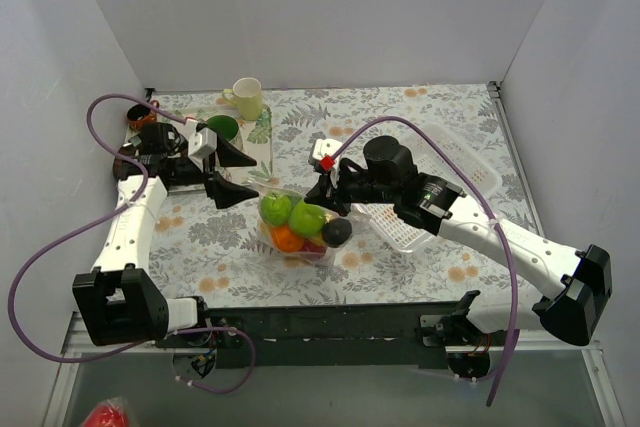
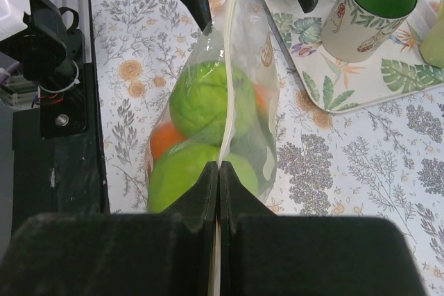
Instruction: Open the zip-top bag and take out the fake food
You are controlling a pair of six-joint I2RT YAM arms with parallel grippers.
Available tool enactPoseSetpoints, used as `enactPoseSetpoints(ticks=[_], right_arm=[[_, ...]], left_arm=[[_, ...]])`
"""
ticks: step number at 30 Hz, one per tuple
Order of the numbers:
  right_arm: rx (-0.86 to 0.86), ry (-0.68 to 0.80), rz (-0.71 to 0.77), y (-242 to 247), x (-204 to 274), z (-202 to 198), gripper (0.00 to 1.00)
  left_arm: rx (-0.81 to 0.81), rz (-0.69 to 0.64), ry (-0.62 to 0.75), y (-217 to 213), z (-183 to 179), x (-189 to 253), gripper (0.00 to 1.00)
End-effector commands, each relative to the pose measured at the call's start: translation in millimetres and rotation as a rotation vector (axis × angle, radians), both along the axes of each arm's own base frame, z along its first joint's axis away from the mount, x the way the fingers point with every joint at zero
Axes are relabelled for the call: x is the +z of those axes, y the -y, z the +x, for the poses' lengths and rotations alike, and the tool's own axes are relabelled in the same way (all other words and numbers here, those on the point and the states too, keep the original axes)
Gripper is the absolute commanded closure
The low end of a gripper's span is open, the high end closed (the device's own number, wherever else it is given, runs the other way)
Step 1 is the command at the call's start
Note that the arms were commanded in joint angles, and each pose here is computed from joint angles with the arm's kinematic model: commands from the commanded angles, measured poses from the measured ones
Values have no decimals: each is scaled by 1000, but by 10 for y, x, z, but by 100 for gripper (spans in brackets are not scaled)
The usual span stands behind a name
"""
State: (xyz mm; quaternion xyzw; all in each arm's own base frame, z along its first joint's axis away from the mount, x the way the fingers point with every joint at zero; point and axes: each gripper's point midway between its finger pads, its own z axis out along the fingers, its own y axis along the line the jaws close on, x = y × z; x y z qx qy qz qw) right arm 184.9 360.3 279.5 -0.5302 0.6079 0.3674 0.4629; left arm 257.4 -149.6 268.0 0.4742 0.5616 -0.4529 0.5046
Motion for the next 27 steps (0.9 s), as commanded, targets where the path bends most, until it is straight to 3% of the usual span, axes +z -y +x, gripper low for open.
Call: enactPoseSetpoints(ticks=[1, 5, 9, 10, 12, 13, 16, 25, 26, 27], right_arm=[[6, 77, 109, -68, 389, 24, 99], [5, 76, 111, -58, 403, 16, 99], [9, 80, 120, -70, 437, 14, 99], [9, 81, 121, -70, 448, 14, 99], [6, 85, 126, -67, 475, 19, 99], [5, 85, 127, -67, 482, 21, 99], [9, 83, 129, -58, 497, 5, 99], [-120, 134, 83, 74, 312, 218, 99], [-147, 146, 71, 85, 286, 279, 97], [-145, 150, 61, 74, 262, 292, 88]], left_arm=[[-191, -270, 23, 159, -443, 482, 22], [-204, -273, -10, 196, -508, 398, 23], [-212, -274, -6, 215, -516, 360, 35], [-215, -273, -16, 214, -513, 352, 48], [-225, -267, -4, 211, -497, 355, 61], [-227, -266, -3, 210, -494, 368, 75], [-229, -264, 21, 214, -477, 407, 92], [-236, -258, 16, 207, -447, 537, 97], [-236, -256, 14, 206, -442, 545, 97], [-238, -256, 25, 206, -443, 579, 97]])
